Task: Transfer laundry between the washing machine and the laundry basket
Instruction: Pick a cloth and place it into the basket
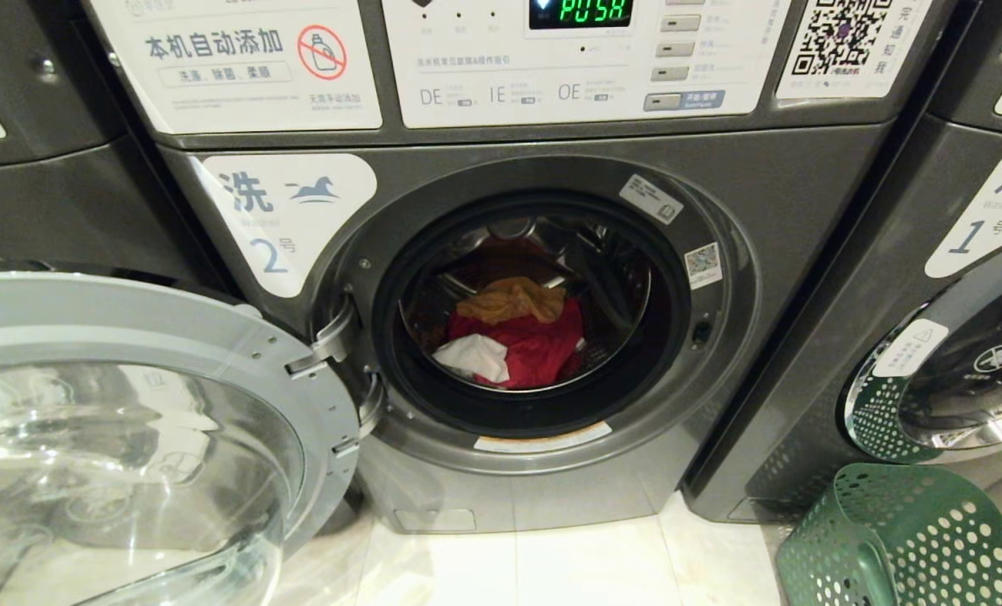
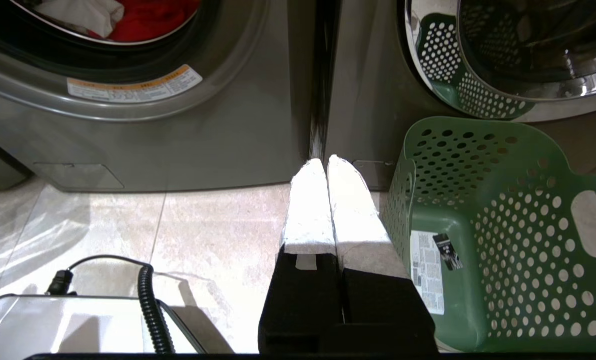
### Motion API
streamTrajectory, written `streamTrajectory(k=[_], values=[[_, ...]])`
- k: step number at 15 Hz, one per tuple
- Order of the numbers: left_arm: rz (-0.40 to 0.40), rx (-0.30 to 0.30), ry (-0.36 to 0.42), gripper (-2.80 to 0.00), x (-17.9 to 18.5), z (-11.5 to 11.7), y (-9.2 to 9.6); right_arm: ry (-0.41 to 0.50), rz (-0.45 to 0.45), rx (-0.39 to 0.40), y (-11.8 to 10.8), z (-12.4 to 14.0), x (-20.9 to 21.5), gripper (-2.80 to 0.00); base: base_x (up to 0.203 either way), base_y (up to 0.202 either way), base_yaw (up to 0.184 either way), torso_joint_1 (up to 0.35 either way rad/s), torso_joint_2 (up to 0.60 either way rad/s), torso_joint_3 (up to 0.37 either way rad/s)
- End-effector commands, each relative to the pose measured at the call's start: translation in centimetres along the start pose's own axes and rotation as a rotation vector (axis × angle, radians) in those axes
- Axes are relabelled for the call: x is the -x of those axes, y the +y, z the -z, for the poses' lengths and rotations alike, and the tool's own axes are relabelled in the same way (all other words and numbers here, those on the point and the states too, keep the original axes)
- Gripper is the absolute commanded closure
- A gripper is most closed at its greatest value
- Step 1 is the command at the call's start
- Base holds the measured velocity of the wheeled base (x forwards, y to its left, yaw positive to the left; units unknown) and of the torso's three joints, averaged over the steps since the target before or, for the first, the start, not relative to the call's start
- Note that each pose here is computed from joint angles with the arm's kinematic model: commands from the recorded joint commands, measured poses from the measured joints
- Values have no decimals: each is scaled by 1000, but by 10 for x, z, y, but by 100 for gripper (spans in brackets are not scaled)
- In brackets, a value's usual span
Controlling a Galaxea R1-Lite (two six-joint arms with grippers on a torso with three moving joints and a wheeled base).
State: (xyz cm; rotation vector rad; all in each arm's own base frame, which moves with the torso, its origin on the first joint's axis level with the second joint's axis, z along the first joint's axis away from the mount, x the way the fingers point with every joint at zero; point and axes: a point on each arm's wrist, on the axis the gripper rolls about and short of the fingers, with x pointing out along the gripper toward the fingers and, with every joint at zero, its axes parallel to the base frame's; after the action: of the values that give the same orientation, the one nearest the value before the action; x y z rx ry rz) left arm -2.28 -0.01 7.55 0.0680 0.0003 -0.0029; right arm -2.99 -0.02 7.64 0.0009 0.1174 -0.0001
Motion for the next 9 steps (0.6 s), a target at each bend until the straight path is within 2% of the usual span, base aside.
streamTrajectory(k=[1, 4, 9], values=[[-1, 1, 0, 0, 0, 0, 0, 2, -2, 1, 0, 0, 0, 0, 0, 0, 0, -2, -2, -202], [0, 1, 0, 0, 0, 0, 0, 2, -2, 2, 0, 0, 0, 0, 0, 0, 0, 2, 2, -140], [0, 2, 3, 0, 0, 0, 0, 2, -9, 18, 0, 0, 0, 0, 0, 0, 0, 1, 0, -9]])
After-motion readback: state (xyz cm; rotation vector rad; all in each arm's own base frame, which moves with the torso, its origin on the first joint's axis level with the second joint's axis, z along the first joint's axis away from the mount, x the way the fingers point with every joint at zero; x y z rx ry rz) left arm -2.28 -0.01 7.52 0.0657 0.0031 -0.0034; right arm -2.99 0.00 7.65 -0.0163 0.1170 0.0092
